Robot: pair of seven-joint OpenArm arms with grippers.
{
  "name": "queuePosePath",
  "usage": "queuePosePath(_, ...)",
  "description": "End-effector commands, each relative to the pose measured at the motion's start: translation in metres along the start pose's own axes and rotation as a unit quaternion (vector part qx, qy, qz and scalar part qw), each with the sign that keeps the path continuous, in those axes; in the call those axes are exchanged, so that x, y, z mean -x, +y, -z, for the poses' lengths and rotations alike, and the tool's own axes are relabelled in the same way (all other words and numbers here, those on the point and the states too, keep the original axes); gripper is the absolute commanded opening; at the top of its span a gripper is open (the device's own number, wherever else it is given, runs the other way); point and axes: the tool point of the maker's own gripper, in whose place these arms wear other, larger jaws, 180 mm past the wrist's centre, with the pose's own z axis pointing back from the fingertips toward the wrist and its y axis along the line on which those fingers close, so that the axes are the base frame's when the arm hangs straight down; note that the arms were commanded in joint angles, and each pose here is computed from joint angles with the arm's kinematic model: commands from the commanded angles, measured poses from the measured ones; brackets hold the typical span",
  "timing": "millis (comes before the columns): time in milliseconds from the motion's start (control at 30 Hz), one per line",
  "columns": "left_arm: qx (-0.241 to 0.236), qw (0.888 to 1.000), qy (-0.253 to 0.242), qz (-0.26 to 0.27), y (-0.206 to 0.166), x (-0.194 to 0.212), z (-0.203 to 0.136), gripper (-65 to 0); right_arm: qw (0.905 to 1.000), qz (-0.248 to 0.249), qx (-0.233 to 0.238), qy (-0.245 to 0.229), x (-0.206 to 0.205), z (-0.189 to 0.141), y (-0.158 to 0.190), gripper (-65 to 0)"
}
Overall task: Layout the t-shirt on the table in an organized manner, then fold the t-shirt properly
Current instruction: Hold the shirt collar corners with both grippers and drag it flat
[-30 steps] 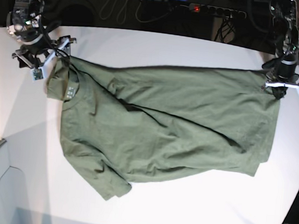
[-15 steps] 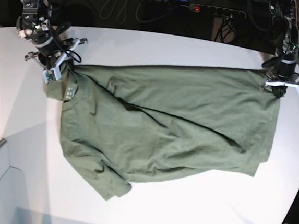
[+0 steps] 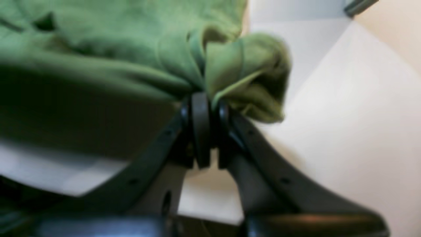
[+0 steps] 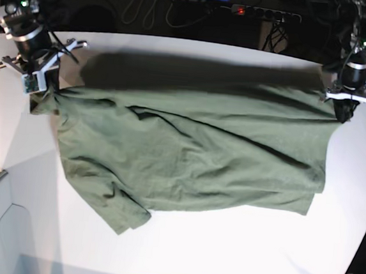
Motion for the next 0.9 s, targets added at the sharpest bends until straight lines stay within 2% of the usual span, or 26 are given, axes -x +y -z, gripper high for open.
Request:
queuePosePath(0,0.002,1.0,-0.016,0.009,0.001,-0.01,-0.004,-64.8,0.9999,-0.006,-0.008,-0.002,0.0,-0.001,0.005,-65.0)
queuePosePath(167,-0.003,1.0,-0.005,-0.004,-0.001,0.004,-0.012,-64.8,0.9951,-0.022,-0.042,0.087,0.046,0.014,0.015,-65.0)
queuePosePath(333,-0.016,1.0,0.011,-0.014,0.005,0.02,-0.013,-64.8,0.9931,-0.02,-0.037,0.109,0.052,0.02,0.009,-64.8)
queuePosePath(700,-0.017,1.0,0.012,-0.01,0.007,0.019,-0.011,-64.8,0.9965,-0.028,-0.021,0.076,0.026,0.019,-0.001,-26.5)
queuePosePath(867,-0.017,1.0,0.011,-0.01,0.007,0.018,-0.011,-64.8,0.9976,-0.029,-0.012,0.062,0.012,0.024,-0.007,-24.8)
